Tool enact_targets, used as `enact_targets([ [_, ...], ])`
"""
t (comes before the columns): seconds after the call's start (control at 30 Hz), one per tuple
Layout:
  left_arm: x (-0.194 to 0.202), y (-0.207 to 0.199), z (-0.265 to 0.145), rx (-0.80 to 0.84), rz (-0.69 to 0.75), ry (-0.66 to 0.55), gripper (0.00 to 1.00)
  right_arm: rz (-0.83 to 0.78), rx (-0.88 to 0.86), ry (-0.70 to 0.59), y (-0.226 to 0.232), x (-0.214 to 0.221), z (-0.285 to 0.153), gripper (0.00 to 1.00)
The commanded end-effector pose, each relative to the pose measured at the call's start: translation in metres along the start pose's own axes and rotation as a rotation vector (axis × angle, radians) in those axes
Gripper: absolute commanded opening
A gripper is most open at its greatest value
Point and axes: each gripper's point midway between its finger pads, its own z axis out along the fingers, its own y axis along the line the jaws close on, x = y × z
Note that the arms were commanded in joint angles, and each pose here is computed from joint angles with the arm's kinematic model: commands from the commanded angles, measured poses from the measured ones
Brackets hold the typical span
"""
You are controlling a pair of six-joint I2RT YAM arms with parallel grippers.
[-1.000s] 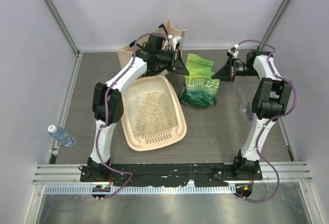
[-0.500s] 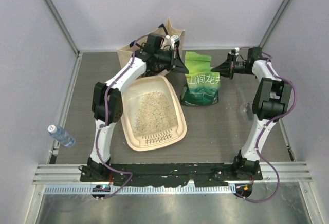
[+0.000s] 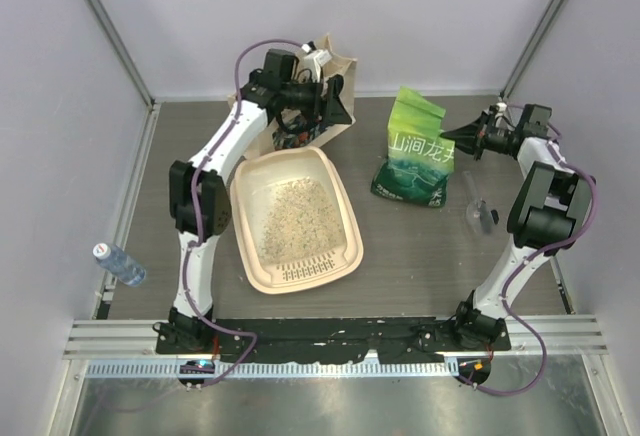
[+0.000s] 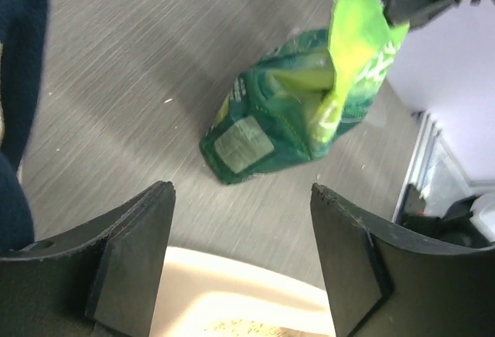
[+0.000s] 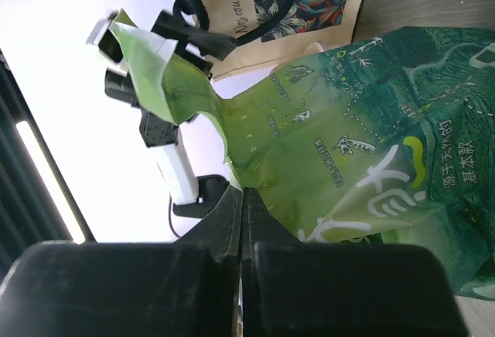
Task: Fill the litter box with clean litter
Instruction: Close the cat litter bag at the center of the board.
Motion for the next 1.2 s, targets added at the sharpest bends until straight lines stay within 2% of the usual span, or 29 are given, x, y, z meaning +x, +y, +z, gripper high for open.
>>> enact_targets([
  [0.0,-0.034,-0.105,-0.036,0.092,0.682,-0.131,0.79,-0.096,-0.091,0.104,0.061,0.019,-0.006,0.01],
  [0.03,-0.019,-0.122,-0.043,0.092,0.807,-0.086,0.81,-0.074,-0.089,0.107,0.061,0.020,-0.006,0.01],
  [0.07,-0.012,-0.122,-0.038,0.093,1.142,-0.055,0.85,-0.072,-0.088,0.106,0.063,0.020,-0.006,0.01],
  [0.1,0.005,-0.134,-0.029,0.118,1.259,-0.017,0.86,-0.059,-0.086,0.107,0.059,0.018,-0.006,0.01],
  [0.17,0.013,-0.130,-0.017,0.131,1.456,-0.015,0.90,-0.030,-0.080,0.117,0.055,0.021,-0.004,0.01],
  [0.2,0.023,-0.133,-0.006,0.158,1.506,0.012,0.91,0.003,-0.077,0.123,0.051,0.021,-0.002,0.01],
  [0.27,0.027,-0.129,0.016,0.181,1.554,0.046,0.91,0.017,-0.074,0.137,0.048,0.026,0.003,0.01],
  [0.43,0.032,-0.157,0.057,0.253,1.635,0.024,0.90,0.055,-0.065,0.166,0.040,0.036,0.012,0.01],
  [0.5,0.052,-0.153,0.077,0.289,1.658,0.083,0.90,0.078,-0.064,0.167,0.036,0.037,0.012,0.01],
  [0.7,0.060,-0.142,0.118,0.244,1.699,0.120,0.88,0.099,-0.061,0.168,0.030,0.037,0.012,0.01],
  [0.93,0.053,-0.131,0.137,0.143,1.778,0.100,0.86,0.119,-0.058,0.169,0.024,0.042,0.012,0.01],
  [1.17,0.022,-0.146,0.133,0.077,1.816,-0.004,0.84,0.131,-0.056,0.172,0.025,0.046,0.012,0.01],
])
